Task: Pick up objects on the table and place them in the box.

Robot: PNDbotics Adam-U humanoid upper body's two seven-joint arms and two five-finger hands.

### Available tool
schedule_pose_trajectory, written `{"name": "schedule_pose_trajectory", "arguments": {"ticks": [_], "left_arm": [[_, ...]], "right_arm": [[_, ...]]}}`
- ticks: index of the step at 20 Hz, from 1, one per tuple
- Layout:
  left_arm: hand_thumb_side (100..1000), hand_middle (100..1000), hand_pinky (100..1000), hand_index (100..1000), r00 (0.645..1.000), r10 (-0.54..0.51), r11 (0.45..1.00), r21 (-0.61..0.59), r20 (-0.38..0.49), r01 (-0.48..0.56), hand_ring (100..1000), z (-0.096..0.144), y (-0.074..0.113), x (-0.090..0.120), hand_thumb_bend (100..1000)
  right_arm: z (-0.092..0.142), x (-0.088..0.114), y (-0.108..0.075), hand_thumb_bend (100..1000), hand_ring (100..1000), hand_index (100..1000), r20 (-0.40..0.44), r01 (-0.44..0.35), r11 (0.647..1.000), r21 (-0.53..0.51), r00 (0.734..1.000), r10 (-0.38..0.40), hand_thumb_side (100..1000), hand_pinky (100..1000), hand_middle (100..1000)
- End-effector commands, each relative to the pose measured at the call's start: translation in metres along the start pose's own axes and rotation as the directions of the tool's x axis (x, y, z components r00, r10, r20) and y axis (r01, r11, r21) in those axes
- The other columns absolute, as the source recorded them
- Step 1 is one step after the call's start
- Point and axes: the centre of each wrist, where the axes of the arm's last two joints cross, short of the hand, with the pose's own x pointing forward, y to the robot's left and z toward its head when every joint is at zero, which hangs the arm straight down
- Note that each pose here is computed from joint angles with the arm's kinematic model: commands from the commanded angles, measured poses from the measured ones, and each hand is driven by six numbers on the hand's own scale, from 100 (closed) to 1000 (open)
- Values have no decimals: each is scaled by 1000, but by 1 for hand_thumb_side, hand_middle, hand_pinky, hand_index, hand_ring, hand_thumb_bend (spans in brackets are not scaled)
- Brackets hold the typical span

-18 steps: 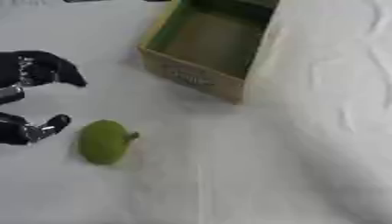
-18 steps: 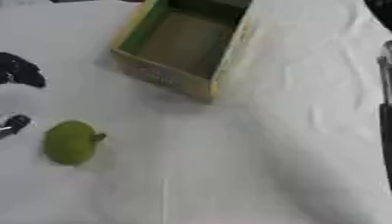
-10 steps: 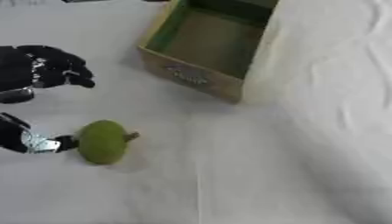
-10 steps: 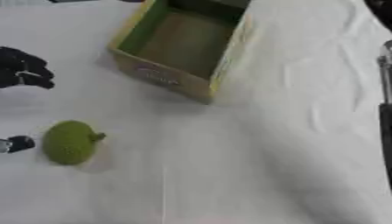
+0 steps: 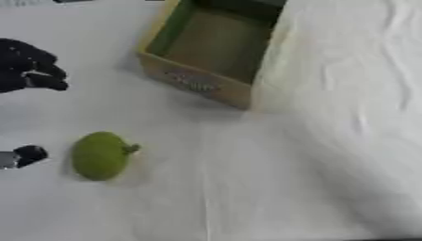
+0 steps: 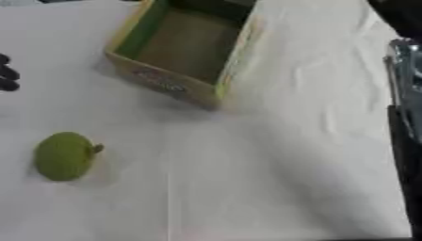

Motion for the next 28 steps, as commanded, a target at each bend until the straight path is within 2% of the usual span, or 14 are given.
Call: {"name": "schedule_pose_trajectory", "arguments": {"ticks": [1, 7, 8, 10, 11, 14, 16, 20, 25, 28], "left_arm": [[842, 835, 943, 914, 1000, -26, 1000, 10, 2, 26, 947, 15, 13, -2, 381], [834, 831, 935, 911, 1000, 14, 999, 34, 4, -14, 941, 20, 18, -1, 361], [826, 827, 924, 910, 1000, 24, 999, 32, 5, -24, 936, 19, 17, -1, 322], [834, 825, 918, 909, 998, 57, 998, 22, 7, -57, 933, 16, 14, 0, 304], [861, 821, 905, 908, 997, 81, 997, 9, 6, -82, 928, 14, 10, -1, 273], [775, 817, 892, 911, 988, 156, 987, -30, -15, -156, 922, 4, -3, -6, 237], [757, 817, 890, 911, 981, 188, 981, -33, -40, -189, 921, -2, -8, -11, 237], [780, 819, 887, 916, 971, 227, 972, -41, -75, -231, 920, -15, -15, -11, 230], [833, 823, 884, 922, 961, 263, 964, -25, -84, -266, 922, -33, -14, -3, 212], [785, 827, 884, 925, 959, 274, 960, -34, -71, -277, 923, -43, -10, 4, 246]], "right_arm": [[-8, 5, -7, 100, 781, 763, 39, -26, 1000, 4, 999, 26, 414, 814, 601], [-9, 5, -6, 100, 781, 763, 40, -24, 1000, 5, 999, 24, 412, 814, 601], [-9, 5, -6, 100, 782, 763, 40, -24, 1000, 5, 999, 24, 414, 814, 601], [-9, 5, -6, 100, 782, 763, 39, -23, 1000, 6, 999, 23, 415, 814, 601], [-9, 6, -6, 100, 782, 763, 39, -22, 1000, 6, 999, 22, 415, 814, 601], [-9, 6, -5, 100, 782, 763, 38, -18, 1000, 4, 999, 18, 412, 814, 601], [-9, 6, -5, 100, 782, 763, 38, -16, 1000, 2, 999, 16, 410, 814, 601], [-9, 6, -5, 100, 782, 763, 40, -14, 1000, 0, 999, 14, 409, 814, 601], [-8, 6, -4, 100, 782, 763, 38, -12, 1000, 1, 999, 12, 413, 815, 601], [-8, 6, -4, 100, 782, 763, 37, -11, 1000, 2, 999, 11, 414, 815, 601]]}}
